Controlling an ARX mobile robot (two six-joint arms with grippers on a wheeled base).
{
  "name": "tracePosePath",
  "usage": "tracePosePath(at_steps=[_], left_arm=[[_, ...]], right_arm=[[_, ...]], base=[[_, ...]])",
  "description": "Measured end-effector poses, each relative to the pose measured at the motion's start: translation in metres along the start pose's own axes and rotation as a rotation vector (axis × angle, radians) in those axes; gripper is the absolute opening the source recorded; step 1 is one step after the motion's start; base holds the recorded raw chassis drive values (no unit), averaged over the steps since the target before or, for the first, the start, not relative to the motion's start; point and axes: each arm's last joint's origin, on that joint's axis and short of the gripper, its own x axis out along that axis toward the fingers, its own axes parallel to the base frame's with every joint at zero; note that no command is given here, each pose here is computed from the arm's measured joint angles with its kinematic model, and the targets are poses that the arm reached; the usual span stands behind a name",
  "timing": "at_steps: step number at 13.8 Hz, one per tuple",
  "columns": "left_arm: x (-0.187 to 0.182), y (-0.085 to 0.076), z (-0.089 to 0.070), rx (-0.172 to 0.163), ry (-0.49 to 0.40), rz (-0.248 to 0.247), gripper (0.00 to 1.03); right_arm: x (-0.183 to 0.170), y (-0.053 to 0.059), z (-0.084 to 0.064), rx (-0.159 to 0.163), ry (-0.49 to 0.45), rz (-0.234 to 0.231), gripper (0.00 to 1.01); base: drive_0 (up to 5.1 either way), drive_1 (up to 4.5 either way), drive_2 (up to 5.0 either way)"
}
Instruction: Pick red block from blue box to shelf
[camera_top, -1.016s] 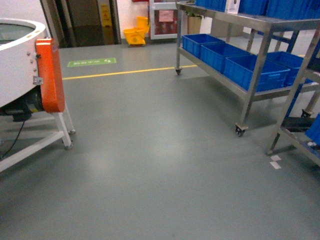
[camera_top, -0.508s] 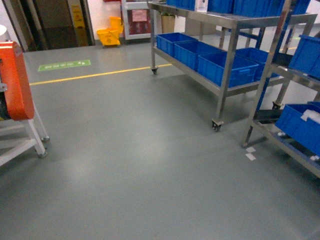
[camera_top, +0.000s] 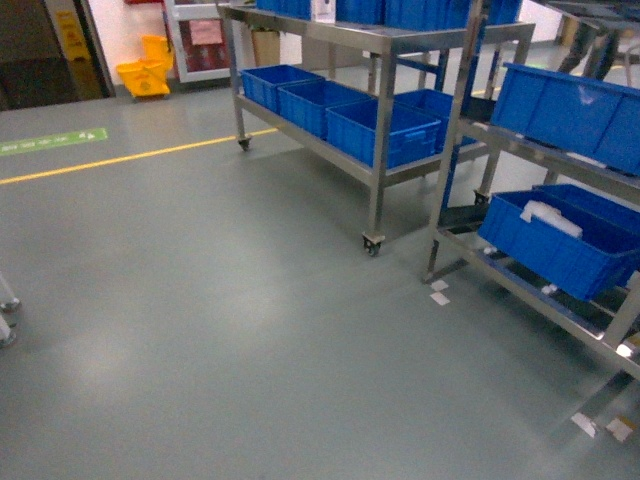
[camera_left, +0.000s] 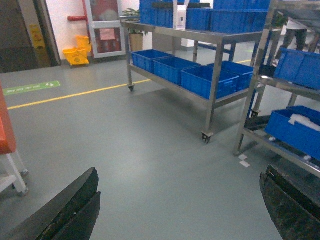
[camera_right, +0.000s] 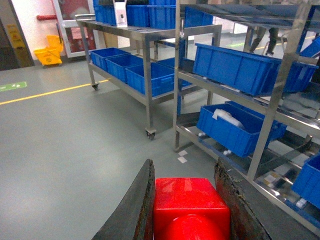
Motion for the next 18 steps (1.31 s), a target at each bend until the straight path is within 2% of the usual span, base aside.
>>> tracePosePath(at_steps=[18], left_arm=[[0.0, 0.0, 0.0, 0.0, 0.0, 0.0, 0.98]], right_arm=[[0.0, 0.0, 0.0, 0.0, 0.0, 0.0, 0.29]], base=[[-1.4, -1.37, -1.4]])
